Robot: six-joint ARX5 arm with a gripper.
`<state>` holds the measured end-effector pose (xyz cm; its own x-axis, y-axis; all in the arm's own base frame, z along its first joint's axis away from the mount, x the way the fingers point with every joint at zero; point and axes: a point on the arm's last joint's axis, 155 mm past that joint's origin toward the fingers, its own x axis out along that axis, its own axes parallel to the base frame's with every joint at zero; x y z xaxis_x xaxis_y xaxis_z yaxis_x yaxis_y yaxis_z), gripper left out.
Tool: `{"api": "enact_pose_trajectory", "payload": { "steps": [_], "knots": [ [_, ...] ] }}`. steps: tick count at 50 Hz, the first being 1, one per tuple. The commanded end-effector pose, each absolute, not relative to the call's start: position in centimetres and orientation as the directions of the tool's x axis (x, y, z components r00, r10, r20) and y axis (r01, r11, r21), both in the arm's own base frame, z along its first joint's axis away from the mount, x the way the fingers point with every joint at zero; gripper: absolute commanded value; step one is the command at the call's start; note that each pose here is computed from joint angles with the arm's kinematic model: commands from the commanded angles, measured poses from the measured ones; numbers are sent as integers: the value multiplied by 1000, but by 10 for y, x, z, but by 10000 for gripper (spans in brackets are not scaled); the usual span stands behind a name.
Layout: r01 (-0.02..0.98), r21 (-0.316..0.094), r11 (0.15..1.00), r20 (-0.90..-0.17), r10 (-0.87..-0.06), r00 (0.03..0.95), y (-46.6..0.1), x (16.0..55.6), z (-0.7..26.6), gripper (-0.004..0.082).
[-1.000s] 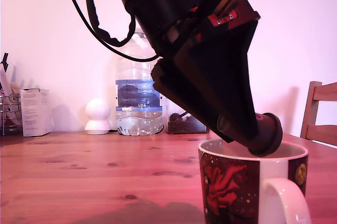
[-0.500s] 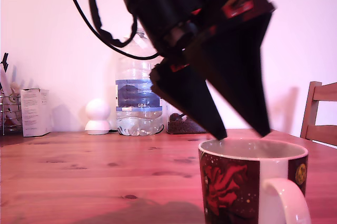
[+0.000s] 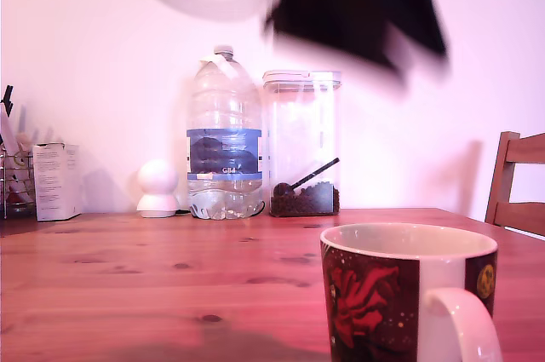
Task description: Pick up the coffee capsules from the table one by one and drop them inside the nearest coffee cup
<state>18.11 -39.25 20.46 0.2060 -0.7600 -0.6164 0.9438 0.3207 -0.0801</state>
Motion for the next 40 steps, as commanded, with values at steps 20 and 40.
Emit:
{"api": "enact_pose_trajectory", "payload": {
  "steps": [20, 40],
  "knots": [
    [834, -16, 552, -424, -759, 494, -332, 259, 233, -19],
    [679, -70, 731, -361, -653, 666, -259, 314, 233, -19]
  ]
}}
